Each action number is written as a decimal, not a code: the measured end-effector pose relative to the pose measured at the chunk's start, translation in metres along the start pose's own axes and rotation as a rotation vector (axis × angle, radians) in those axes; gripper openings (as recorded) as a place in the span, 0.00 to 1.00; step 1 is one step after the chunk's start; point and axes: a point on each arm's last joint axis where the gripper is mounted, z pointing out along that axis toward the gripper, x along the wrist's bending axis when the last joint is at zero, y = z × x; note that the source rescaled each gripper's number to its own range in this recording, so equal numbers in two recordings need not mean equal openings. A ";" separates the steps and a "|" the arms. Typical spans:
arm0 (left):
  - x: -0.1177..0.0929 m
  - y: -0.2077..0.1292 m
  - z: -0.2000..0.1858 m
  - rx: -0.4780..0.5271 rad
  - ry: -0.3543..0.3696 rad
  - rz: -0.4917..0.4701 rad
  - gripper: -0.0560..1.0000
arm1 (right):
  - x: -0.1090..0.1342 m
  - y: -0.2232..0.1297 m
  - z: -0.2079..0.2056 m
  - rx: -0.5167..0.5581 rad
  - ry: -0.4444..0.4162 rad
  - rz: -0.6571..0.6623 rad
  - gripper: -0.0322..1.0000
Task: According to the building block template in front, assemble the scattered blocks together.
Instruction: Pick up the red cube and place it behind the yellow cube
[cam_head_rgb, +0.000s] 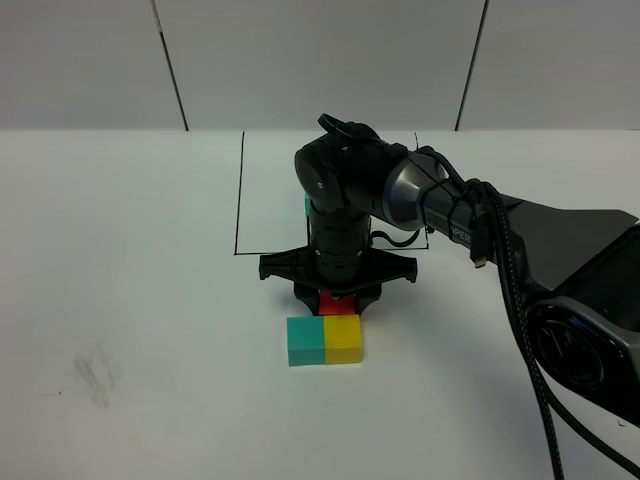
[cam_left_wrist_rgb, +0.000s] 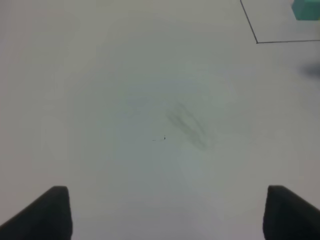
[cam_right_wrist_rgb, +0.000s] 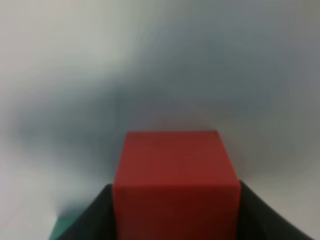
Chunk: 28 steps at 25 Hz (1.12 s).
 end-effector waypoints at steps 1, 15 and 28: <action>0.000 0.000 0.000 0.000 0.000 0.000 0.72 | 0.000 0.000 0.000 -0.001 0.004 -0.005 0.21; 0.000 0.000 0.000 0.000 0.000 0.000 0.72 | -0.005 0.002 0.000 -0.023 -0.061 -0.043 0.21; 0.000 0.000 0.000 0.000 0.000 0.000 0.72 | -0.005 0.002 0.000 -0.024 -0.064 -0.044 0.21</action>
